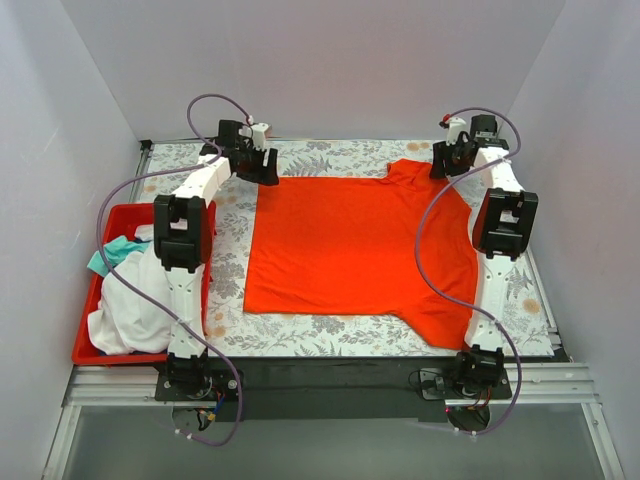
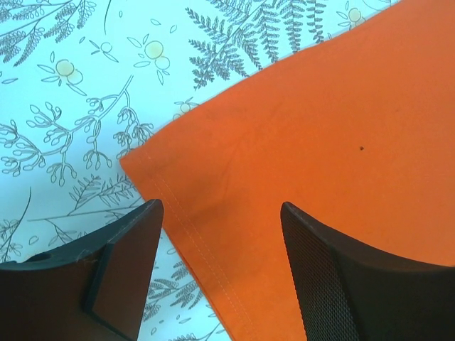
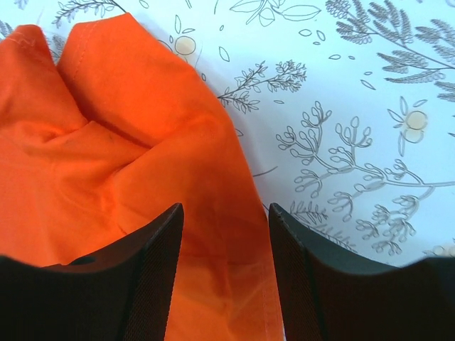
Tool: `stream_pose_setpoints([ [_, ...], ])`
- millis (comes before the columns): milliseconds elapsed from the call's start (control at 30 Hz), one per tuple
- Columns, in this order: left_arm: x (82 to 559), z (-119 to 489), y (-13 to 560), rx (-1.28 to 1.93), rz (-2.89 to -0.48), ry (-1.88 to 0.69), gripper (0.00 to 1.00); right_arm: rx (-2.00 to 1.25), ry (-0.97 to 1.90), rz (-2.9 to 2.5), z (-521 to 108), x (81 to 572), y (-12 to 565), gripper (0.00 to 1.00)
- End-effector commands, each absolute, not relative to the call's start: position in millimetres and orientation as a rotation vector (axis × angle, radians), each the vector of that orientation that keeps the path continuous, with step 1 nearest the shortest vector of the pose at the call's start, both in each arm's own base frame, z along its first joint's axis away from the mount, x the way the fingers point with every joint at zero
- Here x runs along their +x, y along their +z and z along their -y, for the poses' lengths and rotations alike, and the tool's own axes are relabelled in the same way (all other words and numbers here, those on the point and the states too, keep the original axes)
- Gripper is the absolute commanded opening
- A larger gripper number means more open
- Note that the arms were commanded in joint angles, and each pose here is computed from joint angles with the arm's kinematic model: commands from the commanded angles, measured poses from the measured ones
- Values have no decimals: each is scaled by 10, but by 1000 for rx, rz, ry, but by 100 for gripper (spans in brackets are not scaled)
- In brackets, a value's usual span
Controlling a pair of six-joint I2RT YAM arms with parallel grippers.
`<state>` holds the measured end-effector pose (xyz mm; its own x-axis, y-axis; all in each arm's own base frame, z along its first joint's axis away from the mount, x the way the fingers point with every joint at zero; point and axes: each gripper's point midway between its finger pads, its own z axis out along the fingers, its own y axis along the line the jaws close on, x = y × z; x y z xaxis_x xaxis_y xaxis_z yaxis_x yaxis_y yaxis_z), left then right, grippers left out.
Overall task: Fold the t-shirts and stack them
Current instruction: Fold the tshirt
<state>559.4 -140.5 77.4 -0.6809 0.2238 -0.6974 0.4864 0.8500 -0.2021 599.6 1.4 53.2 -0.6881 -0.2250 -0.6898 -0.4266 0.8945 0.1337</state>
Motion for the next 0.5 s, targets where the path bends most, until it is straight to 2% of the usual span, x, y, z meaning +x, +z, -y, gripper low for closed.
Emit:
stream_pose_setpoints([
  [0,5750,1434,923,511,-2271,-481,66,-459,344,-2307,-48,6161,488,60],
  [100,5826,1426,893,506,-2266,-467,67,-445,302,-2309,-5,6212,441,63],
  [167,5877,1412,826,508,-2269,-456,67,-440,297,-2309,3,6227,429,62],
  [267,5907,1421,749,573,-2252,-468,65,-464,316,-2302,-31,6199,440,43],
  [300,5925,1417,763,584,-2240,-471,65,-472,316,-2297,-34,6195,446,33],
  [400,5962,1403,773,636,-2206,-500,64,-480,320,-2292,-44,6174,484,21],
  [467,5967,1380,747,677,-2198,-482,63,-487,333,-2284,-65,6164,521,21],
])
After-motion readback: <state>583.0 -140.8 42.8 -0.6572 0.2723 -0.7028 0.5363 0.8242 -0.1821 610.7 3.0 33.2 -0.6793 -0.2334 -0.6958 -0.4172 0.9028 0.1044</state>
